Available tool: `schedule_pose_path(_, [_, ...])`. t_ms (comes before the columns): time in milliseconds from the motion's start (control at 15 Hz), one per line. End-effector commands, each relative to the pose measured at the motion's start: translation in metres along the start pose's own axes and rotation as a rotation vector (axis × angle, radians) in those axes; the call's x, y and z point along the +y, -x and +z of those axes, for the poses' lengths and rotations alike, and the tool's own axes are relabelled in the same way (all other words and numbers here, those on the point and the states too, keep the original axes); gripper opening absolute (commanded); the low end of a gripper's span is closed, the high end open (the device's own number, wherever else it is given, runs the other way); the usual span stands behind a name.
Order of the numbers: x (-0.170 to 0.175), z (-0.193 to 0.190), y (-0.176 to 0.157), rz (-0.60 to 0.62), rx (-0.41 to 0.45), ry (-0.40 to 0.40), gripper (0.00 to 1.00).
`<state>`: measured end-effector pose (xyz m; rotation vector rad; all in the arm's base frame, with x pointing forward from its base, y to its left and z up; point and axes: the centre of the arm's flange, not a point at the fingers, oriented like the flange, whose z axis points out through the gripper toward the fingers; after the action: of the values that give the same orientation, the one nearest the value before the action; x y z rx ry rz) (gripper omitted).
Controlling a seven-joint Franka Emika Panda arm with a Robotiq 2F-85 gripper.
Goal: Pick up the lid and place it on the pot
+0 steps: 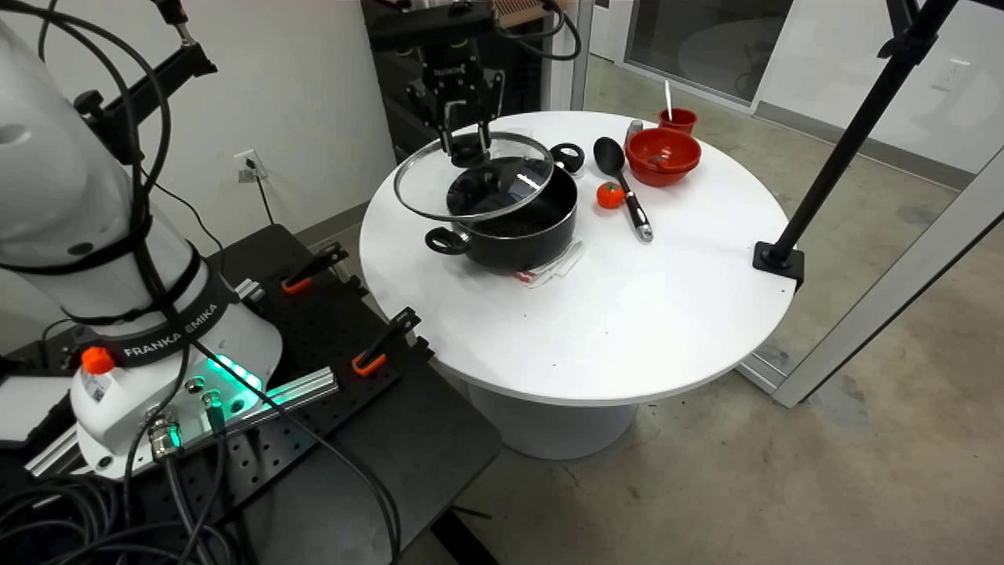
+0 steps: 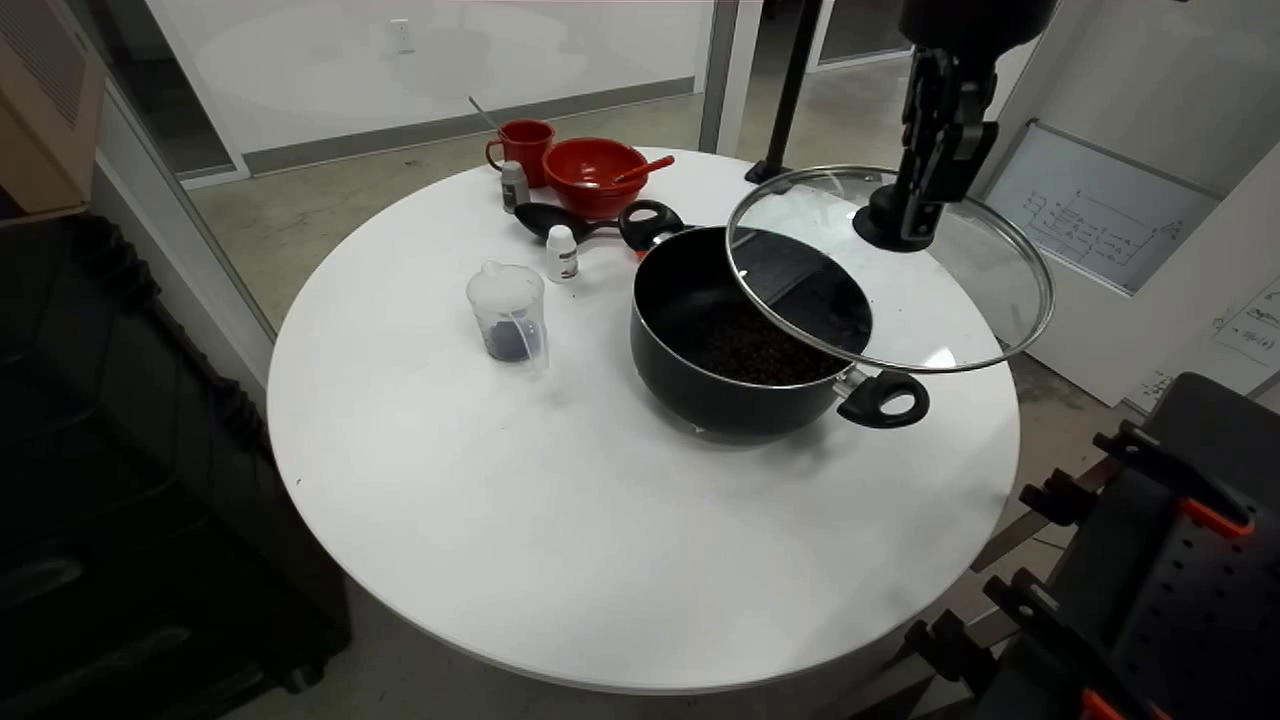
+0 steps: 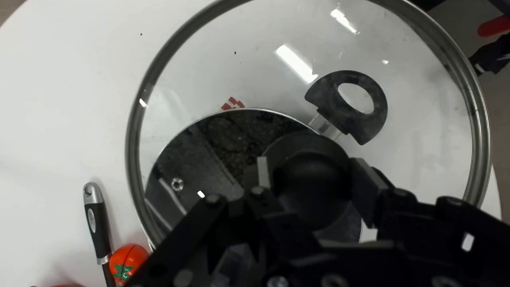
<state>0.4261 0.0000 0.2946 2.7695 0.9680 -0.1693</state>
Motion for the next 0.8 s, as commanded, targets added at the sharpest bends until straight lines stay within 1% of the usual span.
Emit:
schedule_pose_path(0, [-0.005, -0.012, 0.011, 0.026, -0.037, 0.045, 0.25])
schedule_pose_path(67, [-0.001, 0.0, 0.002, 0.009, -0.017, 0.011, 0.5])
schedule_pose_path(400, [-0.002, 0.001, 0.005, 0.016, -0.034, 0.014, 0.5])
schedule_pose_path(467, [-0.002, 0.001, 0.005, 0.016, -0.034, 0.014, 0.25])
schedule_pose_path(533, [0.004, 0.005, -0.003, 0.04, -0.037, -0.002, 0.25])
schedule_pose_path(733, [0.011, 0.014, -0.022, 0.07, -0.031, -0.013, 0.25])
